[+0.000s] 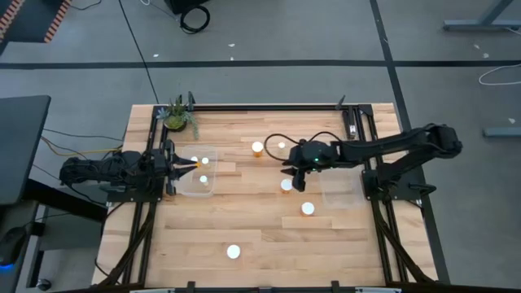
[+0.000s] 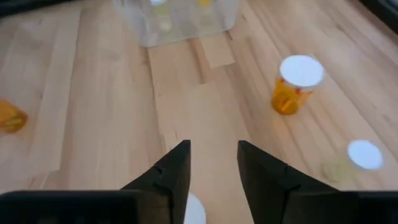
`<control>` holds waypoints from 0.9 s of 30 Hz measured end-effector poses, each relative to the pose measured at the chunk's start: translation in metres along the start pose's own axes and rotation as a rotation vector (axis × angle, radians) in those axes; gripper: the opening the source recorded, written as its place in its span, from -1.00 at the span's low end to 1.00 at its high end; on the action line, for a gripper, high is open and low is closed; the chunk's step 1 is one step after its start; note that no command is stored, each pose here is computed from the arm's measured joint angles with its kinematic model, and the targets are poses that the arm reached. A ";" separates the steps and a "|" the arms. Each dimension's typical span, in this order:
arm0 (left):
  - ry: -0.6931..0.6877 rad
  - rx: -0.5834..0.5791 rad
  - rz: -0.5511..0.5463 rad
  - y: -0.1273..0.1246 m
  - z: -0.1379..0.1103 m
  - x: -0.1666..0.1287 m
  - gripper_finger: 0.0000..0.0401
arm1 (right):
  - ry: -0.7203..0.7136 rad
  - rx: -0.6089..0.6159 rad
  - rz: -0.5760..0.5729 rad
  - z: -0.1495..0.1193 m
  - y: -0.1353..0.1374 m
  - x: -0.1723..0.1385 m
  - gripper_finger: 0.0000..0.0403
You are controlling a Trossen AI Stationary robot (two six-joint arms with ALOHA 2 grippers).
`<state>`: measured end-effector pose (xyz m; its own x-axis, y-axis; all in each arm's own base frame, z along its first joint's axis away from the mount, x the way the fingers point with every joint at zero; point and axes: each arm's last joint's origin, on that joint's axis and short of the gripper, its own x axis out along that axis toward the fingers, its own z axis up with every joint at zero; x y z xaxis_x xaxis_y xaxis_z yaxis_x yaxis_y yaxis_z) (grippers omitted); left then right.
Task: Pick and place medicine bottles into bin by pill shape (circle, oval)
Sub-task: Put the large orange pill bottle into the right transparent bin
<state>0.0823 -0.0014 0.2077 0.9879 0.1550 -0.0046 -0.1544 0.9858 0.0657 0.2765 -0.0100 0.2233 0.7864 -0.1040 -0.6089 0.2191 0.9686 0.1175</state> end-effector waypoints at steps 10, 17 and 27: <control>0.003 0.000 0.000 0.000 0.000 0.000 -0.64 | 0.170 -0.005 0.003 0.018 0.012 0.024 0.00; 0.004 0.000 0.000 0.000 0.000 0.000 -0.66 | 0.257 -0.010 -0.011 0.022 0.025 0.040 0.08; 0.006 0.001 -0.001 0.000 -0.001 0.000 -0.60 | 0.413 0.040 -0.115 0.019 0.032 0.055 0.18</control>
<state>0.0822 -0.0014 0.2072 0.9879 0.1546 -0.0109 -0.1536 0.9859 0.0668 0.3378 0.0105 0.2084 0.4601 -0.1033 -0.8818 0.3204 0.9456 0.0564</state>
